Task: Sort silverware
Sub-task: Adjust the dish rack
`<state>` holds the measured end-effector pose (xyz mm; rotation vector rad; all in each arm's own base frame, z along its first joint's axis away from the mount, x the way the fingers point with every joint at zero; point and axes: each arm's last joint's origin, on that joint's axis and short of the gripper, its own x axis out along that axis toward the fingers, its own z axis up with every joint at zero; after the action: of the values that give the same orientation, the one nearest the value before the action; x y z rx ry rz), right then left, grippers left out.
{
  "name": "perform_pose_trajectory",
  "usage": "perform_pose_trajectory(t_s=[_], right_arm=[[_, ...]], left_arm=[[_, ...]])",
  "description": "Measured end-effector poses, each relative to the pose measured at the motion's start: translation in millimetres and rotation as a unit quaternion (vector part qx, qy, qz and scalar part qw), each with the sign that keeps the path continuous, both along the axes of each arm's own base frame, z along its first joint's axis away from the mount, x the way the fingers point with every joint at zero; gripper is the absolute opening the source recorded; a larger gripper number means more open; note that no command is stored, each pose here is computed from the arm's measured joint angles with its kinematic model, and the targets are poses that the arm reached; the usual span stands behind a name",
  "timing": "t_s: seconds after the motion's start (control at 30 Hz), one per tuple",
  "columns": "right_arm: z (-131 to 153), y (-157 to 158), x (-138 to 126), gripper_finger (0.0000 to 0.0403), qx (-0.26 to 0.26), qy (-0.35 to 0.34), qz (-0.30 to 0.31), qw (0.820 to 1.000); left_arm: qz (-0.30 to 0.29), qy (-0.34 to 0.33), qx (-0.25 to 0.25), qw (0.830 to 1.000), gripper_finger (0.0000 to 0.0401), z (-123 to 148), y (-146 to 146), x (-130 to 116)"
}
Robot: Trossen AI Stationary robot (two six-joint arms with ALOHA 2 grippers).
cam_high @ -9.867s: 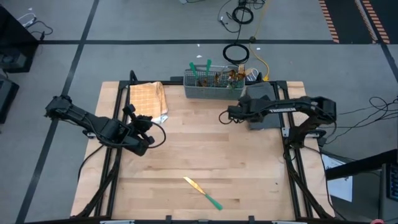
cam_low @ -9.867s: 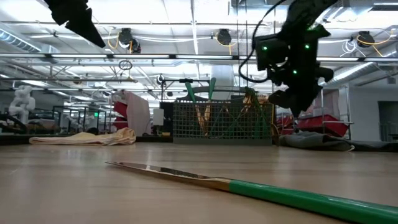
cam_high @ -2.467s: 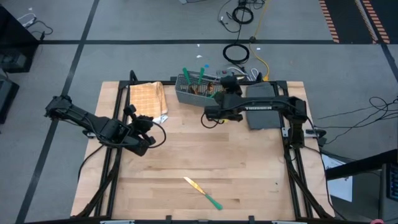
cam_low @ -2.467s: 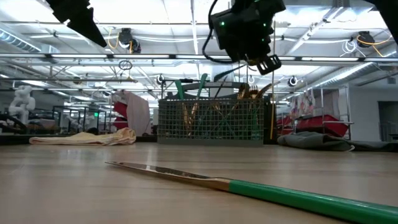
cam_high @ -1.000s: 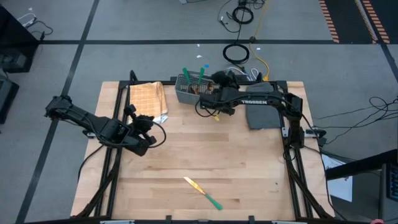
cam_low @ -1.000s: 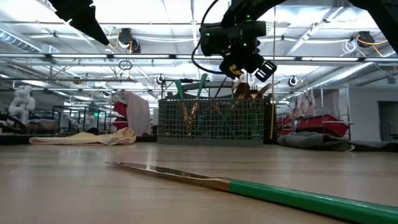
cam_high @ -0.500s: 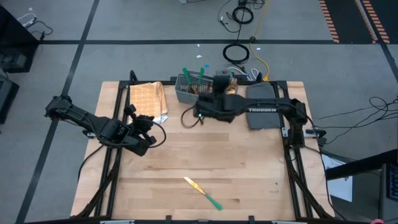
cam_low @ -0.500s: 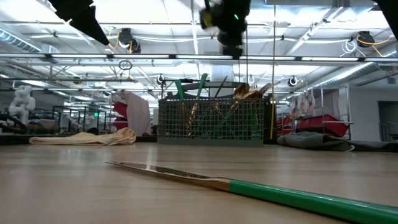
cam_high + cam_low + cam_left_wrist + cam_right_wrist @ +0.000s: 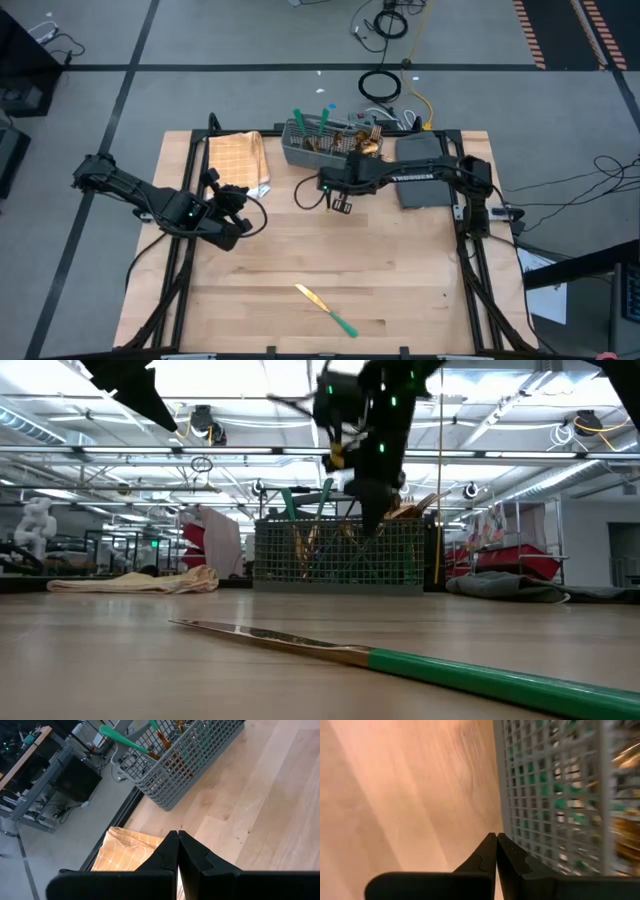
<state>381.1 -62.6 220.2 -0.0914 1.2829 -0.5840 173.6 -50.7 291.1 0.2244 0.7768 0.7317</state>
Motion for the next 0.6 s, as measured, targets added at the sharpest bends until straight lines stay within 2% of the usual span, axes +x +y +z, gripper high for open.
perform_pose_trajectory(t_s=[0.23, 0.6], right_arm=[[-38, -33, -12, 0.0000, 0.026, -0.023, -0.034, 0.999], [-43, -66, -18, 0.0000, 0.011, -0.053, -0.057, 0.997]], left_arm=[[-0.001, 0.002, 0.001, 1.000, 0.0008, 0, 0, 0], [-0.001, 0.002, 0.010, 1.000, 0.0008, 0, 0, 0]])
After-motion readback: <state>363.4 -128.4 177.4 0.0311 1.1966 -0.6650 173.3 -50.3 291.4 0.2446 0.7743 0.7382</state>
